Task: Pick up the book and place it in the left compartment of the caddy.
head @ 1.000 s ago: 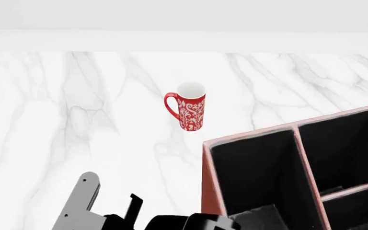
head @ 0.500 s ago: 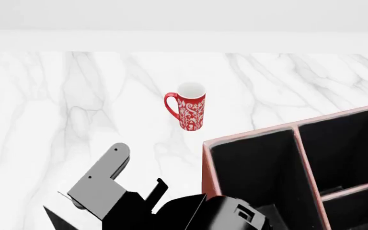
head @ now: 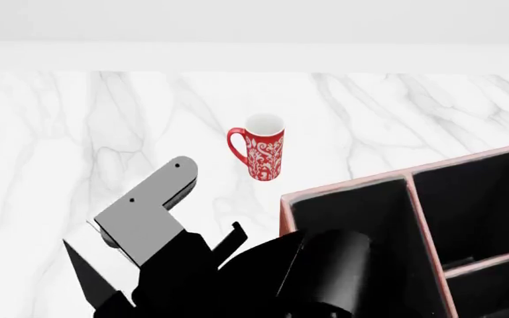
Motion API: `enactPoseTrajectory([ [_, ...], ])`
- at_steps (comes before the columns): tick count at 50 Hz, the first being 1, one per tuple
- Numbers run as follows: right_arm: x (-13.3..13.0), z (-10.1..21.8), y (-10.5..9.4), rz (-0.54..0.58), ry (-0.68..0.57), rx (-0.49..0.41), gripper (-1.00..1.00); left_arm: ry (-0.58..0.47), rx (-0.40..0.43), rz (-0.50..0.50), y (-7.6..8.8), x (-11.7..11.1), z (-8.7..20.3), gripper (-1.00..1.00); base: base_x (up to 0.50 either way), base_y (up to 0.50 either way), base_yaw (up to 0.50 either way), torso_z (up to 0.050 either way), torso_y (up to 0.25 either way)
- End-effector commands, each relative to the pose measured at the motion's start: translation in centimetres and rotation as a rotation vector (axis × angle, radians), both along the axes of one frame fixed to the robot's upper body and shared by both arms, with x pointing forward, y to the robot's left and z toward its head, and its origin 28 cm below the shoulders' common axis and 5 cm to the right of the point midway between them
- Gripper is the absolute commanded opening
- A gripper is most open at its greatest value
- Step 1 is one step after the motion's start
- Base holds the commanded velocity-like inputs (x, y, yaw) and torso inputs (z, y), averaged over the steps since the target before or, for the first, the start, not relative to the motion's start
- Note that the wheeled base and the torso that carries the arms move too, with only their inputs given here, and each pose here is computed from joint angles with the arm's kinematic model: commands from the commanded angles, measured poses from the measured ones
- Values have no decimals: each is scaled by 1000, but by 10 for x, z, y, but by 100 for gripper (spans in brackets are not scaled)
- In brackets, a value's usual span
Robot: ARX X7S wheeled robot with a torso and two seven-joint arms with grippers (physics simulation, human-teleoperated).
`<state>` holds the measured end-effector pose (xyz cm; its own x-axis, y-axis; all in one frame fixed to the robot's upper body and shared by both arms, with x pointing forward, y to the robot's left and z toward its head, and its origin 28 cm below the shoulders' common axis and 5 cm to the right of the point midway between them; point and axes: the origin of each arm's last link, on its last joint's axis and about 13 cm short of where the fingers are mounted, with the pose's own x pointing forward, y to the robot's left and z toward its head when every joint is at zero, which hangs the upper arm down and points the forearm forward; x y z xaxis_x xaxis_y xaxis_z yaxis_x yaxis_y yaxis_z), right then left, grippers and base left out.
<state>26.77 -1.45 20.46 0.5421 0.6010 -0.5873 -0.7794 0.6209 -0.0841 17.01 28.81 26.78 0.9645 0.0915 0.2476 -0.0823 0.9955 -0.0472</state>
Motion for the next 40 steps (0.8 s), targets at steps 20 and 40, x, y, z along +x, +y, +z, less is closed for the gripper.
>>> enactPoseTrajectory([
  [20, -42, 80, -18, -113, -79, 65, -100, 1, 1, 3, 0, 0, 0, 100, 0, 0, 0, 0, 1],
  [40, -64, 105, -45, -215, -41, 94, -100, 3, 8, 2, -1, 1, -1, 100, 0, 0, 0, 0, 2],
])
